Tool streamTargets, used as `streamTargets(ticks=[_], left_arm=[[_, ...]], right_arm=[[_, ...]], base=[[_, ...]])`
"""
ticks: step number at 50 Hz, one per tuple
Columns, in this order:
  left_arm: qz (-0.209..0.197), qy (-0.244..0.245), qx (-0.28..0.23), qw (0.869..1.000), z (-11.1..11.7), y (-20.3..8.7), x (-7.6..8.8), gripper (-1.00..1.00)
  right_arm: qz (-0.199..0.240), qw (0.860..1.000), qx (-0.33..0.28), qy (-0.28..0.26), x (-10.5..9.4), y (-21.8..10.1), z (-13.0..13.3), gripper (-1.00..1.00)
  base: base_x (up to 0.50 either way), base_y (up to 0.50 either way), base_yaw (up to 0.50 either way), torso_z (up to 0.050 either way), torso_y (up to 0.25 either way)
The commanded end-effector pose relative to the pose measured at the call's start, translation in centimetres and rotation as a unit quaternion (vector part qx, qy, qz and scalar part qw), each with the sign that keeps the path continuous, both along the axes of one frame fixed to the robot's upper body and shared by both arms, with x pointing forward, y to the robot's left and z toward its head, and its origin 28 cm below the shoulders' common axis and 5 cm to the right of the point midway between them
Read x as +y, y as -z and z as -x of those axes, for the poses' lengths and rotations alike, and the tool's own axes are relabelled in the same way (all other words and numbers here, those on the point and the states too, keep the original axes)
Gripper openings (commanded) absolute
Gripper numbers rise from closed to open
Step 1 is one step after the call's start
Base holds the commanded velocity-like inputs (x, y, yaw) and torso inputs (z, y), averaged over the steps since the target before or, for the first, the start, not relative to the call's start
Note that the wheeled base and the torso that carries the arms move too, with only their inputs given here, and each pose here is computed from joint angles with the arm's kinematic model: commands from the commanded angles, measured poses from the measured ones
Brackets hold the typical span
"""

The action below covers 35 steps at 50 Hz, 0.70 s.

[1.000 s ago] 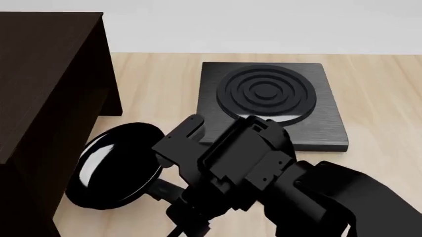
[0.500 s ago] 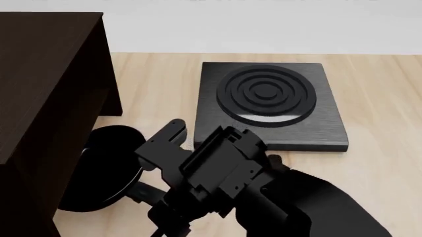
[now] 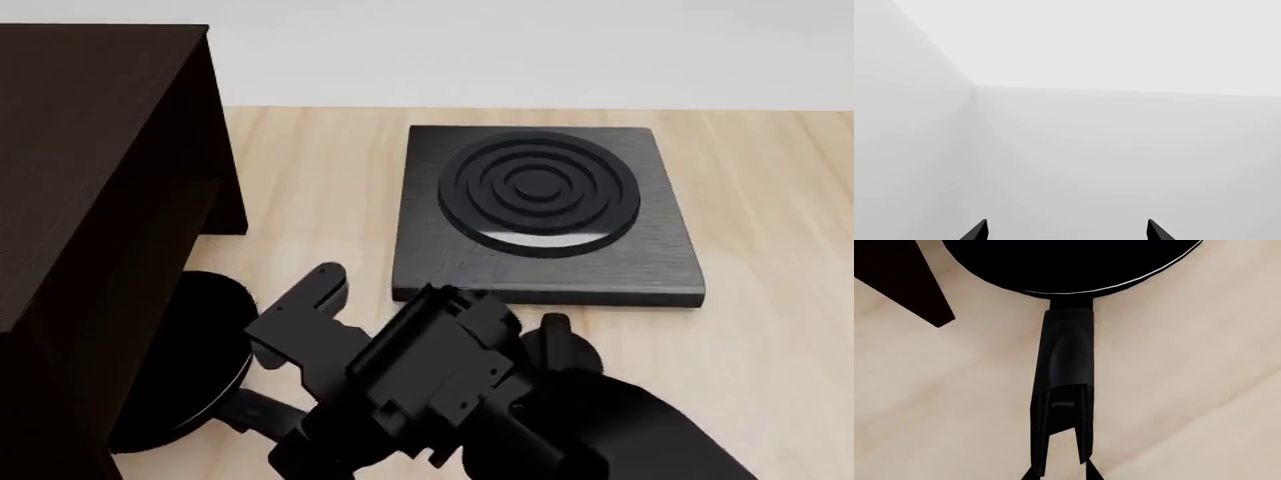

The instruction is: Put the frying pan under the cabinet shelf.

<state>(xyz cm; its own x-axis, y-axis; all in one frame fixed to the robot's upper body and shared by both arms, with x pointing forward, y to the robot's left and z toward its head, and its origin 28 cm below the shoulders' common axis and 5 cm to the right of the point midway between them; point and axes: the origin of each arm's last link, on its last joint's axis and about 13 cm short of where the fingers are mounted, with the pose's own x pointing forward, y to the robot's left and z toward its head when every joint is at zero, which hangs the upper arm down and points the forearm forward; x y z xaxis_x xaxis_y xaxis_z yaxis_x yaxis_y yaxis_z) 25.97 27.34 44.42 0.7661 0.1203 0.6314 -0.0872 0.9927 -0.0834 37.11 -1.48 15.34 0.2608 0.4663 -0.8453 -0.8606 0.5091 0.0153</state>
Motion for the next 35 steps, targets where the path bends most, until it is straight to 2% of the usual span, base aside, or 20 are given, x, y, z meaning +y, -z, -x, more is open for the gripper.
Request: streamTargets(ticks=[1, 14, 28, 29, 35], left_arm=[[0.001, -0.002, 0.002, 1.000, 0.0, -0.1, 0.2, 1.00], [0.004, -0.006, 0.006, 1.000, 0.2, 0.1, 0.4, 1.00], [0.007, -0.016, 0.012, 1.000, -0.8, 1.1, 1.3, 1.00], [0.008, -0.017, 0.012, 1.000, -0.8, 1.2, 1.5, 1.00], [0.011, -0.017, 0.013, 1.000, -0.8, 1.3, 1.6, 1.00]], right_arm=[[-0.058, 0.998, 0.000, -0.035, 1.7, -0.7, 0.4, -1.00], [-0.090, 0.995, 0.009, -0.047, 2.6, 0.5, 1.1, -1.00], [-0.123, 0.991, 0.003, -0.054, 3.3, 1.8, 1.6, -1.00], [-0.127, 0.991, -0.001, -0.052, 3.4, 1.7, 1.6, 1.00], [-0.131, 0.990, -0.003, -0.052, 3.4, 1.5, 1.5, 1.00]], base=[[0.00, 0.00, 0.00, 0.000, 0.000], [0.00, 0.00, 0.00, 0.001, 0.001], [0.00, 0.00, 0.00, 0.000, 0.001], [0.00, 0.00, 0.00, 0.000, 0.000], [0.00, 0.00, 0.00, 0.000, 0.000]])
